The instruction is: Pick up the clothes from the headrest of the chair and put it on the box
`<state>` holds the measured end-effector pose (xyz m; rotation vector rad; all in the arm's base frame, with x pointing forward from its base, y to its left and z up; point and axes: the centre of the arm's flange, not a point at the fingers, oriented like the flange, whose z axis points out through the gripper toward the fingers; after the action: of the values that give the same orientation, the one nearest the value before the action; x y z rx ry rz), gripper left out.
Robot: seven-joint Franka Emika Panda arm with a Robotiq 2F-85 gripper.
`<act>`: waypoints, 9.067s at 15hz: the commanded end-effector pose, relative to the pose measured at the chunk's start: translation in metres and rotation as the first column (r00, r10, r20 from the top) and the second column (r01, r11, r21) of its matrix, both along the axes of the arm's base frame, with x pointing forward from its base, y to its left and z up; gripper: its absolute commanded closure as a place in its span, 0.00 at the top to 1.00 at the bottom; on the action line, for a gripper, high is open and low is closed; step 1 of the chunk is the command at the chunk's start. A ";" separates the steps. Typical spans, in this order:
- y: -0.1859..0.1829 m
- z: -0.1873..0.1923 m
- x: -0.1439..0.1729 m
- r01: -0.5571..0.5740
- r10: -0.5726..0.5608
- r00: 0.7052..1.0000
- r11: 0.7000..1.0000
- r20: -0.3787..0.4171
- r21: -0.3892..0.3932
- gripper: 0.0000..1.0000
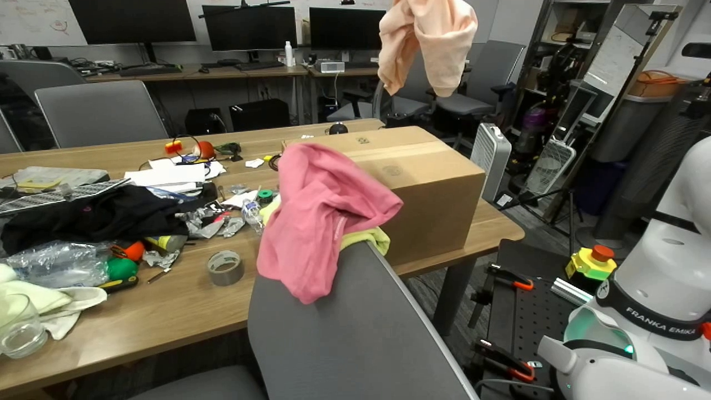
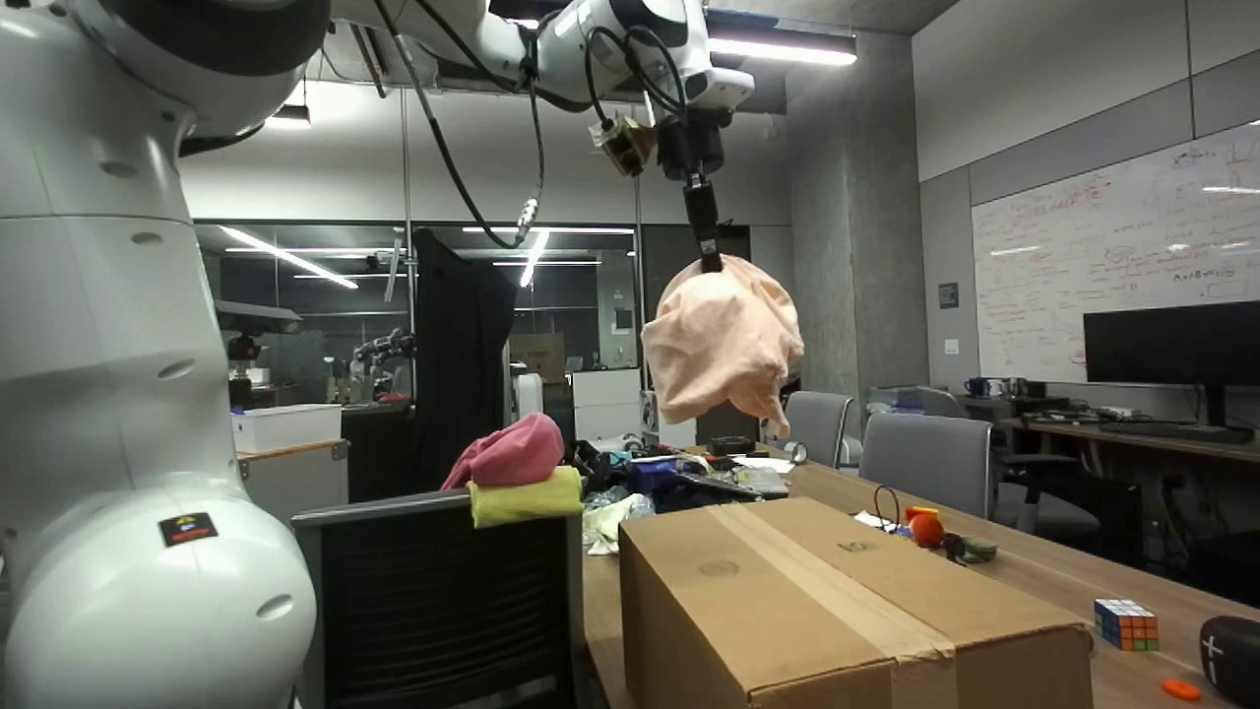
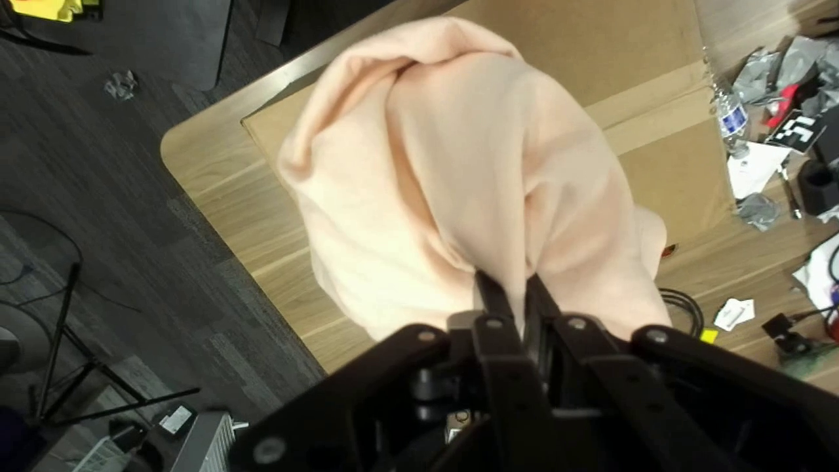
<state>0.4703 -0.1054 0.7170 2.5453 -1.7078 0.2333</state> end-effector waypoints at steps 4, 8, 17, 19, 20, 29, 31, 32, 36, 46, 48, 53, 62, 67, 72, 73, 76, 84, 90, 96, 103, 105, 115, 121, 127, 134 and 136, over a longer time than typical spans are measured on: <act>0.013 0.003 -0.001 0.020 -0.020 1.000 1.000 0.015 0.022 0.63; 0.039 -0.010 -0.011 -0.059 0.059 0.998 0.998 -0.006 0.008 0.94; 0.294 -0.038 -0.042 -0.551 0.539 0.831 0.831 -0.140 -0.072 0.99; 0.342 -0.049 -0.046 -0.652 0.636 0.755 0.753 -0.161 -0.082 1.00; 0.360 -0.052 -0.049 -0.695 0.676 0.716 0.713 -0.174 -0.090 1.00; 0.423 -0.106 0.013 -0.784 0.751 0.621 0.596 -0.226 -0.174 1.00; 0.418 -0.122 0.031 -0.772 0.739 0.636 0.615 -0.224 -0.161 1.00; 0.414 -0.129 0.037 -0.769 0.738 0.639 0.624 -0.219 -0.138 1.00; 0.406 -0.156 0.054 -0.747 0.721 0.659 0.660 -0.214 -0.077 1.00; 0.386 -0.232 0.060 -0.642 0.644 0.709 0.758 -0.286 0.114 1.00; 0.380 -0.248 0.057 -0.631 0.628 0.710 0.768 -0.319 0.108 1.00; 0.369 -0.280 0.047 -0.619 0.602 0.697 0.779 -0.389 0.097 1.00; 0.368 -0.266 0.036 -0.637 0.620 0.704 0.767 -0.346 0.079 0.21; 0.368 -0.233 0.028 -0.648 0.628 0.725 0.761 -0.282 0.029 0.02; 0.363 -0.190 0.017 -0.650 0.633 0.747 0.759 -0.204 -0.023 0.03; 0.363 -0.180 0.015 -0.649 0.633 0.751 0.760 -0.188 -0.036 0.03; 0.359 -0.147 0.015 -0.649 0.632 0.758 0.756 -0.160 -0.084 0.03; 0.287 -0.103 0.049 -0.530 0.509 0.845 0.838 -0.163 -0.133 0.03; 0.142 -0.063 0.058 -0.259 0.247 0.960 0.962 -0.128 -0.088 0.03; 0.039 -0.062 0.043 -0.025 0.024 0.991 1.000 -0.130 -0.012 0.03; 0.016 -0.056 0.061 0.163 -0.152 0.981 0.983 -0.123 0.087 0.03; 0.017 -0.052 0.068 0.216 -0.204 0.972 0.970 -0.114 0.115 0.03; 0.009 -0.040 0.077 0.409 -0.405 0.912 0.895 -0.058 0.179 0.38; 0.005 -0.055 0.061 0.395 -0.391 0.919 0.904 -0.054 0.162 0.76; 0.069 -0.069 0.072 0.225 -0.206 0.968 0.965 -0.142 0.136 1.00; 0.285 -0.089 0.047 -0.167 0.190 0.958 0.978 -0.213 0.121 1.00; 0.332 -0.099 0.033 -0.285 0.305 0.927 0.951 -0.221 0.117 1.00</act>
<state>0.5146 0.1773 0.6236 2.6734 -1.4812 -0.1452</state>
